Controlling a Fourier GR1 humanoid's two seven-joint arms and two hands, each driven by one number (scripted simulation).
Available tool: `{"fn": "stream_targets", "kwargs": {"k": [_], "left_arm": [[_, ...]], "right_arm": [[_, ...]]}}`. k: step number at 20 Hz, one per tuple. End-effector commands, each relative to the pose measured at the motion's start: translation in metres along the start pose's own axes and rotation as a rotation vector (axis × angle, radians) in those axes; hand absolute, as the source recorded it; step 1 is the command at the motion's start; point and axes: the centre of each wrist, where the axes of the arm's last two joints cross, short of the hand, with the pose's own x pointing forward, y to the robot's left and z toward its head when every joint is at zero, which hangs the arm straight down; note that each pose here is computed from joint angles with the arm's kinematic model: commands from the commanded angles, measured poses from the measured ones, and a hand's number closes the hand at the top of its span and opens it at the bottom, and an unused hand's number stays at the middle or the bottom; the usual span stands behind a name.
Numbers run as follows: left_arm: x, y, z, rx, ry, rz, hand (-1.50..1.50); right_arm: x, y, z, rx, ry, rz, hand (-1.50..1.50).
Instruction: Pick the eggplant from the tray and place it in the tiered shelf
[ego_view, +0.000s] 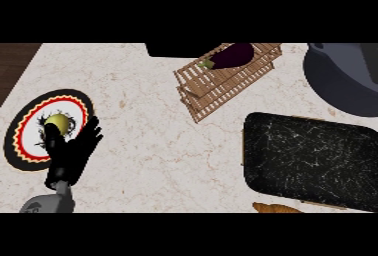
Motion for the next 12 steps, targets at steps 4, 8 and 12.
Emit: {"fn": "stream_targets", "kwargs": {"k": [4,8,12], "left_arm": [[0.003,0.001,0.004,-0.009,-0.025,-0.009,0.00],[0.009,-0.005,-0.003,-0.016,-0.026,-0.016,0.00],[0.004,-0.007,0.003,-0.015,-0.021,-0.018,0.00]], "right_arm": [[0.001,-0.054,0.024,-0.239,0.018,-0.076,-1.50],[0.027,-0.082,0.035,-0.400,0.038,-0.080,-1.50],[-0.005,-0.121,0.069,-0.481,0.082,-0.150,-1.50]]}}
